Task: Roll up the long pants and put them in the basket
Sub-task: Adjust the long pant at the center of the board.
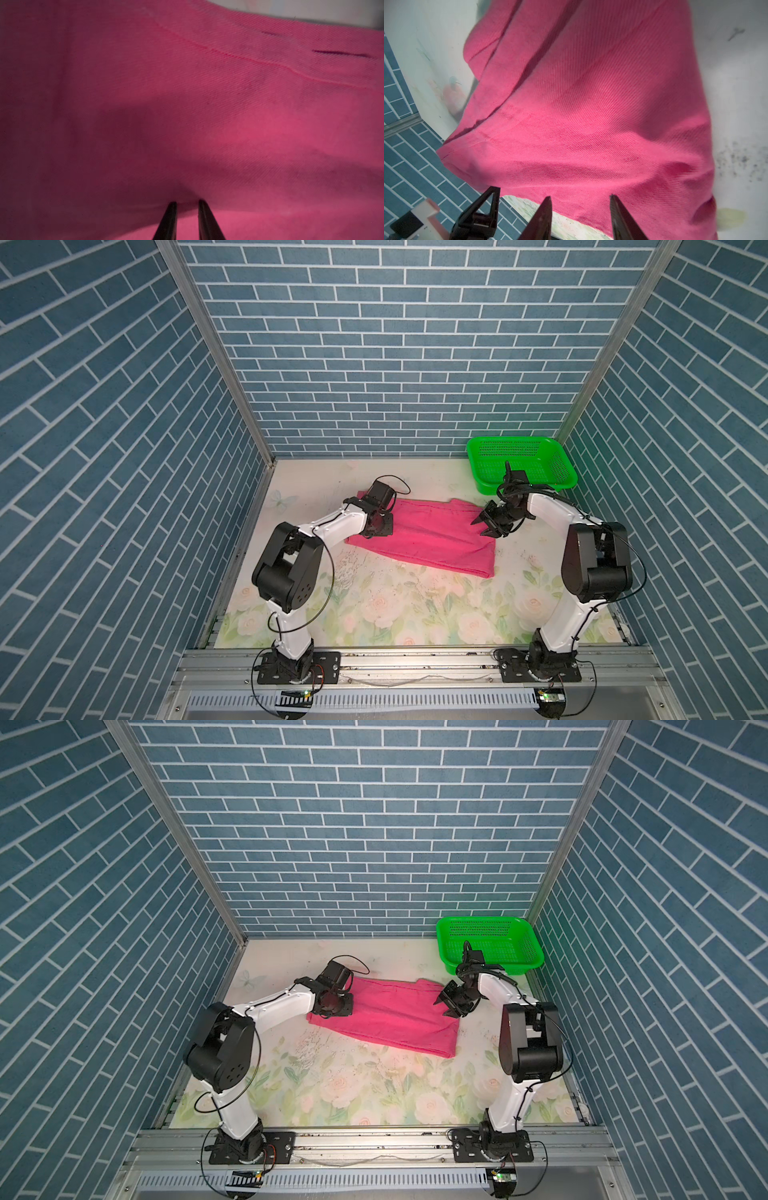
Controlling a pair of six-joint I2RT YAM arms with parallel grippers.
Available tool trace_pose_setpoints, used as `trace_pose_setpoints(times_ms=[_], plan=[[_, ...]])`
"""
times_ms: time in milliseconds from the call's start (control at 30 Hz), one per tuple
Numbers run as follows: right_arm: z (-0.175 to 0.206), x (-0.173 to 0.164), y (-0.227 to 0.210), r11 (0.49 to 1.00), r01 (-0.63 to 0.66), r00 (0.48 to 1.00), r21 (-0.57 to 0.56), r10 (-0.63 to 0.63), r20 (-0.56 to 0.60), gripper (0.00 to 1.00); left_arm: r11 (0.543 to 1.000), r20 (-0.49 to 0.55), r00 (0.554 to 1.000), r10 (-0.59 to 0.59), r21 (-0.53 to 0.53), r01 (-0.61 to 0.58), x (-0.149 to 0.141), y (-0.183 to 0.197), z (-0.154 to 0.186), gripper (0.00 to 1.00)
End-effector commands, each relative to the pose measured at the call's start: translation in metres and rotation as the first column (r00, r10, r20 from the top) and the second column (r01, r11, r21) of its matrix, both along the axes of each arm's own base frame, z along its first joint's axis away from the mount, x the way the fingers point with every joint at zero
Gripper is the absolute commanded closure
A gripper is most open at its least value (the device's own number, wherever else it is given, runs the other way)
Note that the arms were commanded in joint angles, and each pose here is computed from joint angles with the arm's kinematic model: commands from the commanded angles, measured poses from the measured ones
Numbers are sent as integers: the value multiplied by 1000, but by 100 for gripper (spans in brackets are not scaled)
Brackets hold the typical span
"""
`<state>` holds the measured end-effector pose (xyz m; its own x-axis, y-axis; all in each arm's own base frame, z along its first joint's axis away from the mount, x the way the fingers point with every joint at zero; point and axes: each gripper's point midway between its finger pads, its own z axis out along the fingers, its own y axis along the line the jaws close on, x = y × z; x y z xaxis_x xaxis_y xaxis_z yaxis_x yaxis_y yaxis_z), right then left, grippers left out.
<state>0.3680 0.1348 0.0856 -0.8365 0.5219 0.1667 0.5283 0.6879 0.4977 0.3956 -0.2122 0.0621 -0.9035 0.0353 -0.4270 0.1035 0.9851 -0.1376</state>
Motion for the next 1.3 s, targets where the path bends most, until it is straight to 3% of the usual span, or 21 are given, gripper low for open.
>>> trace_pose_setpoints(times_ms=[0, 233, 467, 667, 933, 1100, 1267], plan=[[-12, 16, -4, 999, 16, 1000, -31, -16, 8, 55, 999, 30, 998, -52, -8, 53, 10, -8, 2, 76], [-52, 30, -16, 992, 8, 999, -126, -12, -33, 59, 997, -49, 997, -58, 57, 61, -22, 22, -42, 76], [-72, 1, -27, 979, -31, 988, -200, 0, -152, 62, 992, -77, 997, -24, 122, 33, -16, 43, -72, 76], [-78, -44, -24, 973, -84, 973, -217, 34, -228, 63, 990, -47, 999, 25, 139, -18, 36, 49, -77, 76], [-81, -91, 6, 937, -264, 936, -229, 191, -297, 63, 998, 28, 999, 18, 51, -20, 120, 5, -61, 74], [-85, -101, 50, 917, -353, 913, -185, 294, -283, 63, 993, 103, 994, 36, -118, -23, 170, -35, -36, 73], [-86, -96, 96, 912, -385, 906, -145, 343, -248, 63, 945, 155, 984, 87, -324, -32, 207, -72, -13, 72]])
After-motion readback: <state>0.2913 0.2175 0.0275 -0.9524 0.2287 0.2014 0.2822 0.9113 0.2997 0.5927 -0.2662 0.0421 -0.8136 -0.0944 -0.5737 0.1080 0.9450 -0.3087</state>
